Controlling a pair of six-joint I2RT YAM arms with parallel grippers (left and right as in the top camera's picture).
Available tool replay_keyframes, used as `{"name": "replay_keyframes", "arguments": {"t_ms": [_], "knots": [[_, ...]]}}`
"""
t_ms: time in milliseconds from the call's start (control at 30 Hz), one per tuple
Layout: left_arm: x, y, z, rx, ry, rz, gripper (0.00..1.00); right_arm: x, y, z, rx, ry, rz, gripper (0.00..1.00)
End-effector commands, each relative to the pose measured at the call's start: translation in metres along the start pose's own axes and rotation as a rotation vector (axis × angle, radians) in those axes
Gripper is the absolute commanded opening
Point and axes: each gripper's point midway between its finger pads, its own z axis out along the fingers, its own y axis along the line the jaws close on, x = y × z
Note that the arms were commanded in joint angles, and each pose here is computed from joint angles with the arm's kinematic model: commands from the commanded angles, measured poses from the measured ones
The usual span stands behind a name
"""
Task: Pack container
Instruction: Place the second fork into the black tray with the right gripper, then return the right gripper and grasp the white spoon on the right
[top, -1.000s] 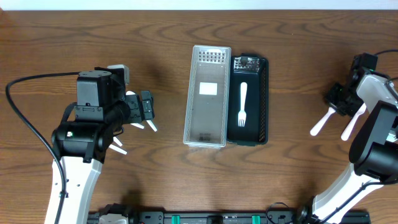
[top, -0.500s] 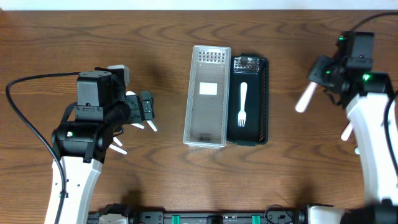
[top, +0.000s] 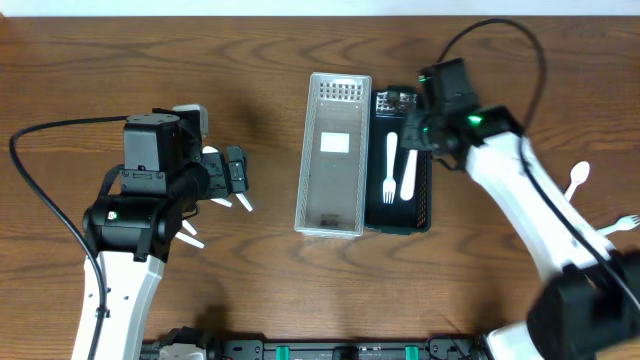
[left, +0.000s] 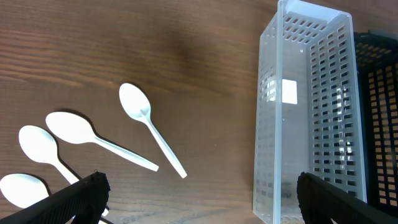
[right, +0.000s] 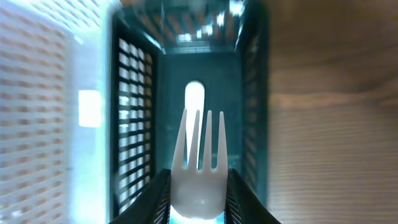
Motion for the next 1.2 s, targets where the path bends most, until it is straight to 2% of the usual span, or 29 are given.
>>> {"name": "replay_keyframes", "arguments": {"t_ms": [0, 100, 167, 200, 400, 567, 667, 933, 1167], "knots": [[-0.007, -0.002, -0.004, 0.006, -0.016, 0.005, 0.98, 0.012, 0.007, 0.022, -0.014, 0.061, 0.005, 0.22], [-0.005, -0.001, -0.004, 0.004, -0.009, 0.005, 0.98, 0.012, 0.011, 0.029, -0.035, 0.066, -0.001, 0.45], [-0.003, -0.001, -0.004, 0.003, -0.001, 0.004, 0.98, 0.007, 0.012, 0.026, -0.04, 0.053, -0.018, 0.72], [-0.002, -0.001, -0.004, 0.002, 0.002, 0.003, 0.98, 0.005, 0.012, 0.023, -0.042, 0.049, -0.028, 0.76], [-0.002, -0.001, -0.004, 0.002, 0.004, 0.003, 0.98, -0.037, -0.025, -0.023, 0.08, -0.015, 0.022, 0.85], [-0.002, -0.001, -0.004, 0.002, 0.005, 0.003, 0.98, -0.088, -0.094, -0.079, 0.167, -0.13, 0.187, 0.96], [-0.002, -0.001, -0.004, 0.002, 0.005, 0.003, 0.98, -0.098, -0.145, -0.094, 0.221, -0.151, 0.298, 0.99], [-0.002, -0.001, -0.004, 0.002, 0.004, 0.003, 0.98, -0.062, -0.284, -0.098, 0.386, -0.057, 0.596, 0.99], [-0.003, -0.001, -0.003, 0.002, 0.004, 0.003, 0.98, -0.006, -0.349, -0.063, 0.431, 0.053, 0.633, 0.99]]}}
